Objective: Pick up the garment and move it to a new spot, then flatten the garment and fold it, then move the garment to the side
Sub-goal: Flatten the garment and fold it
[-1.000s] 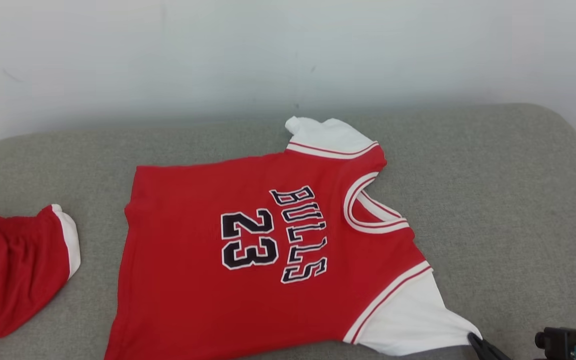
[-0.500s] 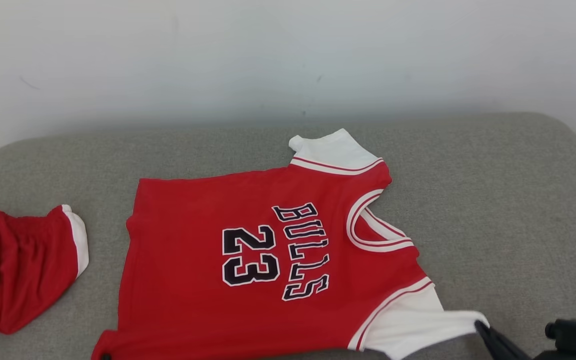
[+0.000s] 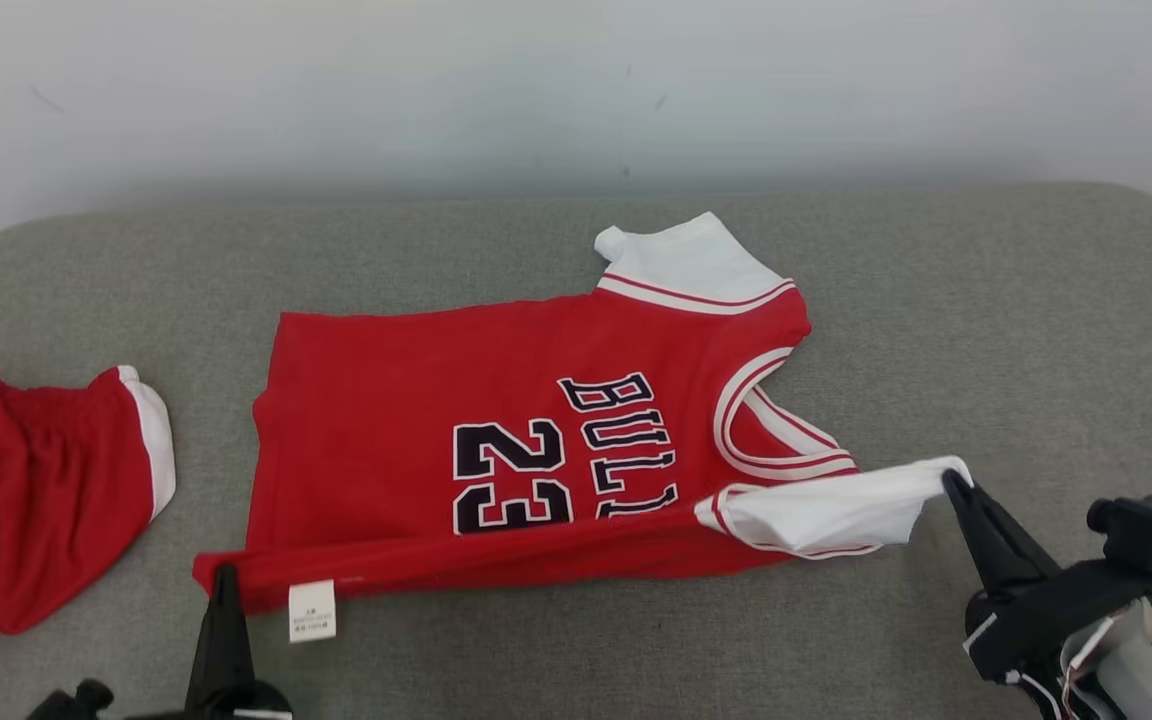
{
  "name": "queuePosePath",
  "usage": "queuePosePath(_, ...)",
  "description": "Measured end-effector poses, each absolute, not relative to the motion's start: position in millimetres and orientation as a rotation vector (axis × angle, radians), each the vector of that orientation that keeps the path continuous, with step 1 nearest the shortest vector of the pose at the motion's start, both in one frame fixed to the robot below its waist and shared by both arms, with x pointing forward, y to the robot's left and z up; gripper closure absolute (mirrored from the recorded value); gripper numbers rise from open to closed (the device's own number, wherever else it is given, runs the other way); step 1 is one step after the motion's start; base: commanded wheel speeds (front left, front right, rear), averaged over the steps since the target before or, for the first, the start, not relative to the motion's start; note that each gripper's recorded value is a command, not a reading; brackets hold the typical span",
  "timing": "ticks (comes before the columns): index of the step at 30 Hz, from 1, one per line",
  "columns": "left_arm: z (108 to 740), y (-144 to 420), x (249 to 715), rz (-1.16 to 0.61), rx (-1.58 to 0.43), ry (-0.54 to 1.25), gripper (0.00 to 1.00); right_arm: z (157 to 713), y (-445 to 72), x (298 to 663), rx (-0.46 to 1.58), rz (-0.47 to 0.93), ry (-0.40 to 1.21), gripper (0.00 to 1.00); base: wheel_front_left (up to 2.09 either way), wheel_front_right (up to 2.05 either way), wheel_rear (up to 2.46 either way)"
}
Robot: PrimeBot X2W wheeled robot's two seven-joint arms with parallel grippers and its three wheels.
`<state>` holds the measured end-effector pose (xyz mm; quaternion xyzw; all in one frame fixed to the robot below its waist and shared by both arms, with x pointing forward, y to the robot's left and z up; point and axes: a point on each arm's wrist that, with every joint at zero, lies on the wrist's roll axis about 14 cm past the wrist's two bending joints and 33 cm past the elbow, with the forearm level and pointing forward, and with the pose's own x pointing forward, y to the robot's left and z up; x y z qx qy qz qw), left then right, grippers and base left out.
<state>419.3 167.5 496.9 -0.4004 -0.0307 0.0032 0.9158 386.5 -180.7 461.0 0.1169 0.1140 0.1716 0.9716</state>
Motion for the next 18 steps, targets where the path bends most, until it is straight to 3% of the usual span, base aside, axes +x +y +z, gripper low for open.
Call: queuePosePath(18, 482, 142, 465, -0.077, -0.727, 0.021, 1.0, 442, -154, 437, 0.177, 0.391, 0.267, 1.0, 0.0, 0.0, 0.0)
